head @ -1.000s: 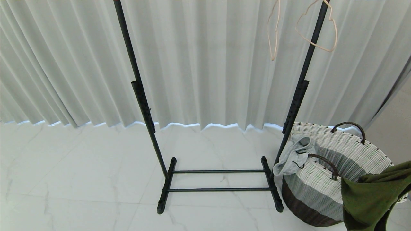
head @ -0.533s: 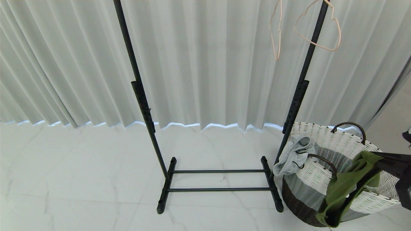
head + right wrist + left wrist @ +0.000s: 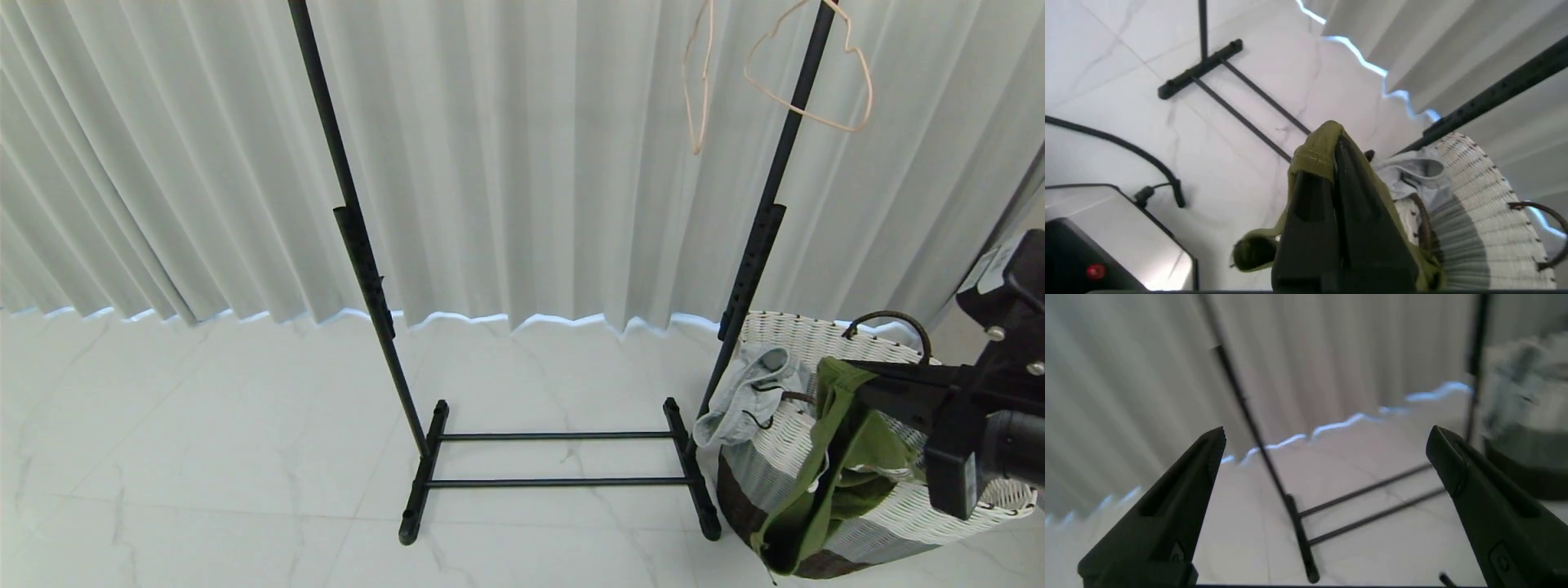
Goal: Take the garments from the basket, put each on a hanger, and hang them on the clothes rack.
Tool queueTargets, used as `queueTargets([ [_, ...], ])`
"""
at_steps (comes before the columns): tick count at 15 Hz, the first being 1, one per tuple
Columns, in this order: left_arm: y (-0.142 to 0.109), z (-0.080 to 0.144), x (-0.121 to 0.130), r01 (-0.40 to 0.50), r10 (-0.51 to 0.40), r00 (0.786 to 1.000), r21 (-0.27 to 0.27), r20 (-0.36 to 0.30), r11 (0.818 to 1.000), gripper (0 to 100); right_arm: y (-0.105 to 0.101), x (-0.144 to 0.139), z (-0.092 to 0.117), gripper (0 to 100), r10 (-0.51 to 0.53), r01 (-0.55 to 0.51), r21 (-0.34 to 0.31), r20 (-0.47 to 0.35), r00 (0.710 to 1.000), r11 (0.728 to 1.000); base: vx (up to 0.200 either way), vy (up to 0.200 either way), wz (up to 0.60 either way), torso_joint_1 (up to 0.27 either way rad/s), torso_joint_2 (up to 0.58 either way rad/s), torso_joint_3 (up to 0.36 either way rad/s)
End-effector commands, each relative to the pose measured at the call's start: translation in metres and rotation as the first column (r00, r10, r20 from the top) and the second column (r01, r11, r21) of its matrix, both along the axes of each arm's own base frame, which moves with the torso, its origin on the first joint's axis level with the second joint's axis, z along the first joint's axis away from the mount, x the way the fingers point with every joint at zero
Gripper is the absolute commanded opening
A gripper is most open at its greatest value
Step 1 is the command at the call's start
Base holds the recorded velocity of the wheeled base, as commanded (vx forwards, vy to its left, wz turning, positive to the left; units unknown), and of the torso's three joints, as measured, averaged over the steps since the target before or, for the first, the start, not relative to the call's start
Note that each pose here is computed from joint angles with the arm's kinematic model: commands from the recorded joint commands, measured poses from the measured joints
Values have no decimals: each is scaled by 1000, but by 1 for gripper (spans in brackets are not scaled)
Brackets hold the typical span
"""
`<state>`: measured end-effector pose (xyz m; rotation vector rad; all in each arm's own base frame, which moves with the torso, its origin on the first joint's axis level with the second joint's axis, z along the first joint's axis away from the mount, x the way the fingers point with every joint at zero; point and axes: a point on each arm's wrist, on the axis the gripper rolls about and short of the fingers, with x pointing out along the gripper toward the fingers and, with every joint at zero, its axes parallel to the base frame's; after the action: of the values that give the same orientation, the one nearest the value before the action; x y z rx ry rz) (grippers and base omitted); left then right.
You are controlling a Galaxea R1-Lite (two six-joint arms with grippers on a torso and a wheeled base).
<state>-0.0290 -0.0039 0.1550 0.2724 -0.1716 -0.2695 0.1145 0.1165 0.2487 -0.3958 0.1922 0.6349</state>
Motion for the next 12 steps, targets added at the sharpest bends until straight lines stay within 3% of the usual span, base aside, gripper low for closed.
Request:
queueTargets([
  [1,-2,4,11,113,-110,993,75,-50,991,100,4,3,-2,0,4,-4,-4,-9,1000,1000,0,0,0,0,0,0],
  [2,-5,23,21,209,-203,976,75,-83,975,100,4,3,0,0,1,-1,9,-3,1000,1000,0,0,0,0,0,0],
  [5,-9,86,78,229,-221,957,25,-190,973,100,3,2,1,0,-9,10,44,-18,1000,999,0,0,0,0,0,0],
  [6,-14,96,101,266,-258,936,4,-238,964,100,3,2,1,0,-12,13,53,-23,1000,998,0,0,0,0,0,0],
  [8,-35,108,140,385,-388,859,-77,-333,920,100,2,1,2,0,-18,20,71,-30,999,997,0,0,0,0,0,0],
  [9,-50,109,155,434,-446,811,-122,-379,893,100,1,1,4,0,-22,24,77,-26,999,997,0,0,0,0,0,0],
  [10,-67,103,167,447,-461,772,-142,-437,883,100,2,2,6,0,-24,26,88,-27,999,996,0,0,0,0,0,0],
  [12,-98,85,181,438,-449,707,-160,-547,885,100,4,4,10,0,-34,40,130,-47,998,991,0,0,0,0,0,0],
])
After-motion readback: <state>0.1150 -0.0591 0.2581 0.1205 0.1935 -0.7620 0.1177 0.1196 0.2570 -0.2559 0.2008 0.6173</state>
